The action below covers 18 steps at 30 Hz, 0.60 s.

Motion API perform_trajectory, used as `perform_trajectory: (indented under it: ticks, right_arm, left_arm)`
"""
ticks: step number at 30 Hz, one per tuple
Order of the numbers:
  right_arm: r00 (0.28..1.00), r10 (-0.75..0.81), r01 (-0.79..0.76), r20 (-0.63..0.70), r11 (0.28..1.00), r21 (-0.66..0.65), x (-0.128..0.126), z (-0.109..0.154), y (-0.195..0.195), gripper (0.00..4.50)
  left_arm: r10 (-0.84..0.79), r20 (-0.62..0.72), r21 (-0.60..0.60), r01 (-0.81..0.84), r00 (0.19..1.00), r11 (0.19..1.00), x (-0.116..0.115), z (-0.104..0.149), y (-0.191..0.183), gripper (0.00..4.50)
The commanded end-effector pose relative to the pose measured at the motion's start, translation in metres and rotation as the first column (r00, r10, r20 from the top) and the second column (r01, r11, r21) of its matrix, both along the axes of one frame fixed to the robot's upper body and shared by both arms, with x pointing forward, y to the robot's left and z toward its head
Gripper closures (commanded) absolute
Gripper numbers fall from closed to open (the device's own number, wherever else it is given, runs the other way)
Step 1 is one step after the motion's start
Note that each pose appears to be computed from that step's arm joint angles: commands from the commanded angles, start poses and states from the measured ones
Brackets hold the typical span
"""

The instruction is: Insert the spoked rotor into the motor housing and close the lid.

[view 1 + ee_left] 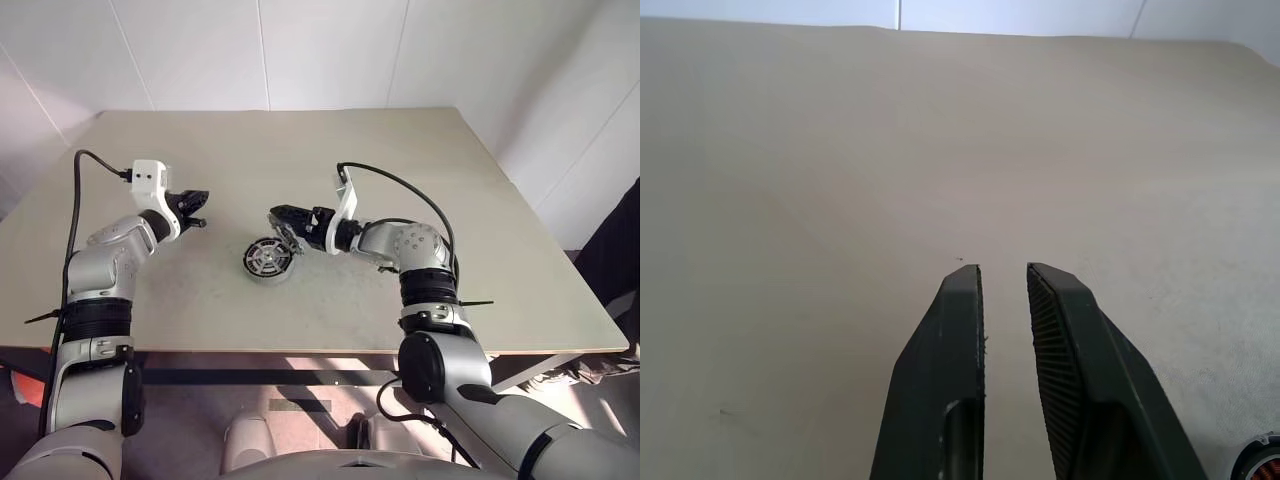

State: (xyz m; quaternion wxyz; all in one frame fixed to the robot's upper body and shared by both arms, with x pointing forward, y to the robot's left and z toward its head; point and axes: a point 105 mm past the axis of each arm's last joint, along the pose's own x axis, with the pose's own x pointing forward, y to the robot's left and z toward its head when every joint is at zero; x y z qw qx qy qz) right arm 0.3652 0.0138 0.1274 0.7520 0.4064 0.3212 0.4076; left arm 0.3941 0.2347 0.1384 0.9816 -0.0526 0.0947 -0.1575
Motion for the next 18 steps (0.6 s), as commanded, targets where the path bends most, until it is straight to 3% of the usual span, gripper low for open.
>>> perform_trajectory:
  ticks: [1, 13, 16, 18]
  right_arm:
    - [0.997, 0.025, -0.026, 0.073, 1.0, 0.016, -0.003, 0.019, 0.006, 1.54]
    - [0.991, 0.01, -0.01, 0.13, 1.0, 0.005, 0.001, 0.026, 0.006, 1.54]
    - [0.945, 0.01, -0.001, 0.326, 1.0, -0.029, 0.002, 0.047, -0.004, 1.54]
    - [0.872, 0.046, 0.011, 0.487, 0.993, -0.113, 0.001, 0.054, -0.01, 1.54]
  left_arm:
    - [-0.019, 0.056, 0.017, 0.019, 0.998, 1.0, -0.001, 0.014, -0.005, 3.72]
    - [-0.033, 0.041, 0.02, 0.033, 0.999, 0.999, -0.004, 0.006, -0.012, 3.72]
    - [-0.047, 0.039, 0.009, 0.047, 0.998, 0.999, -0.005, 0.005, -0.014, 3.72]
    - [-0.08, 0.029, 0.01, 0.08, 0.996, 0.997, -0.009, 0.001, -0.019, 3.72]
